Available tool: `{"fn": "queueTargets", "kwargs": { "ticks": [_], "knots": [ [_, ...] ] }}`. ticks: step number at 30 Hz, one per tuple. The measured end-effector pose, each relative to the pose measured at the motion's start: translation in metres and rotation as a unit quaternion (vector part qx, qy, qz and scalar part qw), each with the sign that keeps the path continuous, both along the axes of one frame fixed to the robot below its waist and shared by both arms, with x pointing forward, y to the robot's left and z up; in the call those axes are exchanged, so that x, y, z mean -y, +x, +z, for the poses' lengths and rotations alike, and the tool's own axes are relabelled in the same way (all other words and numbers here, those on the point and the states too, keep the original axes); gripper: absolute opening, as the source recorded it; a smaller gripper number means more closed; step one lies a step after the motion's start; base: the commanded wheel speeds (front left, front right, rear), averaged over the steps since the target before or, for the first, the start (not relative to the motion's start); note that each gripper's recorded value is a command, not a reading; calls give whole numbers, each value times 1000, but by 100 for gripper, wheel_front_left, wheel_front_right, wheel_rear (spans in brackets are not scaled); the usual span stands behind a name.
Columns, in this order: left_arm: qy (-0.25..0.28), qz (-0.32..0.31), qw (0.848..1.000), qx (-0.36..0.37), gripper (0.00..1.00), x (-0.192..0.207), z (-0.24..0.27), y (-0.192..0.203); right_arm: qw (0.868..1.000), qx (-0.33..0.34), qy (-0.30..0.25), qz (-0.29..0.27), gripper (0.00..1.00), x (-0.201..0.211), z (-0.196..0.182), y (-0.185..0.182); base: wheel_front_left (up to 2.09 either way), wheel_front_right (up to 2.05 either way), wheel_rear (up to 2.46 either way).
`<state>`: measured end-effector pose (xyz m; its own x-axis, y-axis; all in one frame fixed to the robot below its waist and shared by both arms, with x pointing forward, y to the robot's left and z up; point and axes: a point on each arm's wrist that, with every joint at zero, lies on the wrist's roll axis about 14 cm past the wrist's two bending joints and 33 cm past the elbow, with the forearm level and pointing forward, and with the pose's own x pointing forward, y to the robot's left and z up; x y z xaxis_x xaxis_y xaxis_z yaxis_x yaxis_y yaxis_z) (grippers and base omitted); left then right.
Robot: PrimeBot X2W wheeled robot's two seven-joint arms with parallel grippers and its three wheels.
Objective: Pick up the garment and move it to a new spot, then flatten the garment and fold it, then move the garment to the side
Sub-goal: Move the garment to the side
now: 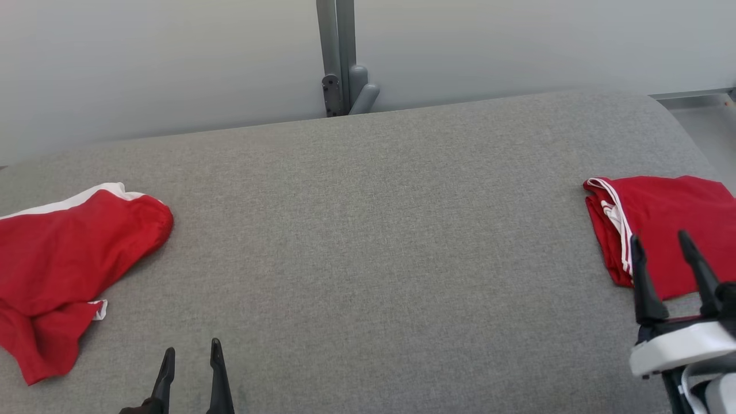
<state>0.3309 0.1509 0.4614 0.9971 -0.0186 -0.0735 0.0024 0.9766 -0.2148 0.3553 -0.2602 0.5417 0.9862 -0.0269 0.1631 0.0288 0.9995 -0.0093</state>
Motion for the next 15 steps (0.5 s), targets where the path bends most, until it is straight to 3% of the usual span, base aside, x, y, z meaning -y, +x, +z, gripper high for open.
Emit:
{"fn": "queueTargets", "kwargs": {
  "ticks": [15],
  "knots": [
    [-1, -31, 1000, 2, 100, 13, -1, 11, 998, -44, 42, 22, 100, -46, -37, -17, 0, 0, 0]
  ]
}}
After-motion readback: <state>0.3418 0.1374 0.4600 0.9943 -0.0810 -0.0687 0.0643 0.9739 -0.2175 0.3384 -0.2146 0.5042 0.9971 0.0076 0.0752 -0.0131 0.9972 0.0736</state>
